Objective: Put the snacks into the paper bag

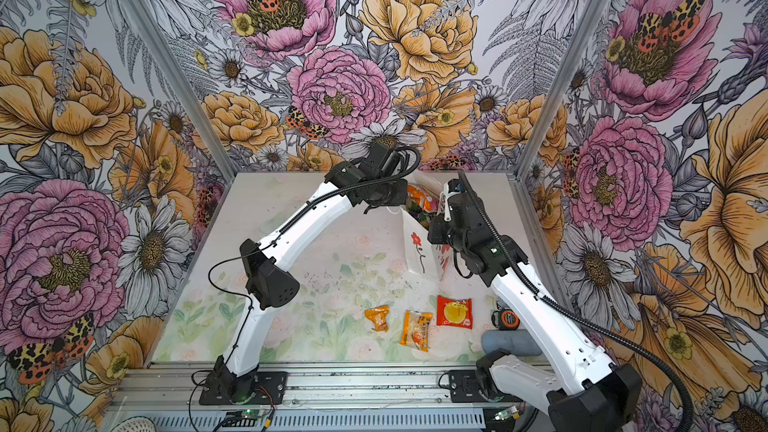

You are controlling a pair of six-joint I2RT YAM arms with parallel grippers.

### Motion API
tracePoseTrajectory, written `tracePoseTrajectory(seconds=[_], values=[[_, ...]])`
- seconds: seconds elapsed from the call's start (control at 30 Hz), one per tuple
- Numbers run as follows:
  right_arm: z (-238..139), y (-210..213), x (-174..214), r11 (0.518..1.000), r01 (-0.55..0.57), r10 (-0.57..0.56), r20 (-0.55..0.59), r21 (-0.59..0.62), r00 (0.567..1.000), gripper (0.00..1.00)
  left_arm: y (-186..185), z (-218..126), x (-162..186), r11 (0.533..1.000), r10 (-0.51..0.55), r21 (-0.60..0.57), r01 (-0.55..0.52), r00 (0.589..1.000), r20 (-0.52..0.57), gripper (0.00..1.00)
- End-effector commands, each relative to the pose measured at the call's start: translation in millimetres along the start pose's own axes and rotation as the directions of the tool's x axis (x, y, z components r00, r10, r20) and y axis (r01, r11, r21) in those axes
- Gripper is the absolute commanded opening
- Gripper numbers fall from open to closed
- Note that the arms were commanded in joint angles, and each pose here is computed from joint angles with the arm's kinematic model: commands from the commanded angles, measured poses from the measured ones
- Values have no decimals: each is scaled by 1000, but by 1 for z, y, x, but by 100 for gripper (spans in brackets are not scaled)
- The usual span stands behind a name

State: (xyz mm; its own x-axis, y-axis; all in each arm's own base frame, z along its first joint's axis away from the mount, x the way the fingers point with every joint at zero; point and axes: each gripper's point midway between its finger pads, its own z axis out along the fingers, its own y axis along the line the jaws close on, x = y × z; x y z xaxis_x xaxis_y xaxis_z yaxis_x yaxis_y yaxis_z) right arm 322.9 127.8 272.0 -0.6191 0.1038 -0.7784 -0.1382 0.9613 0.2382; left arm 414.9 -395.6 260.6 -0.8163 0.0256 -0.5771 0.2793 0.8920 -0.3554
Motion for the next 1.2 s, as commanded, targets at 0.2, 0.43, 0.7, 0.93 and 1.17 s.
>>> tracePoseTrajectory(seconds=[0.2, 0.43, 0.7, 0.93, 1.17], values=[[-8, 13, -90, 997, -82, 83, 162, -15, 983, 0, -19, -78, -62, 995, 101, -14, -101, 958, 269, 0], [-16, 30, -111, 998, -56, 64, 226, -41, 972, 0, -18, -116, -70, 967, 231, -191, -167, 890, 392, 0], [52, 17, -31, 997, -83, 83, 9, -11, 997, 0, 25, -28, 7, 994, 78, -85, -72, 994, 76, 0], [24, 30, -68, 995, -73, 80, 93, -69, 992, 0, -9, -87, -33, 972, 215, -148, -180, 940, 266, 0], [22, 4, -46, 994, -108, 105, 99, 29, 990, 0, -41, -99, -35, 971, 238, -75, -227, 900, 366, 0]])
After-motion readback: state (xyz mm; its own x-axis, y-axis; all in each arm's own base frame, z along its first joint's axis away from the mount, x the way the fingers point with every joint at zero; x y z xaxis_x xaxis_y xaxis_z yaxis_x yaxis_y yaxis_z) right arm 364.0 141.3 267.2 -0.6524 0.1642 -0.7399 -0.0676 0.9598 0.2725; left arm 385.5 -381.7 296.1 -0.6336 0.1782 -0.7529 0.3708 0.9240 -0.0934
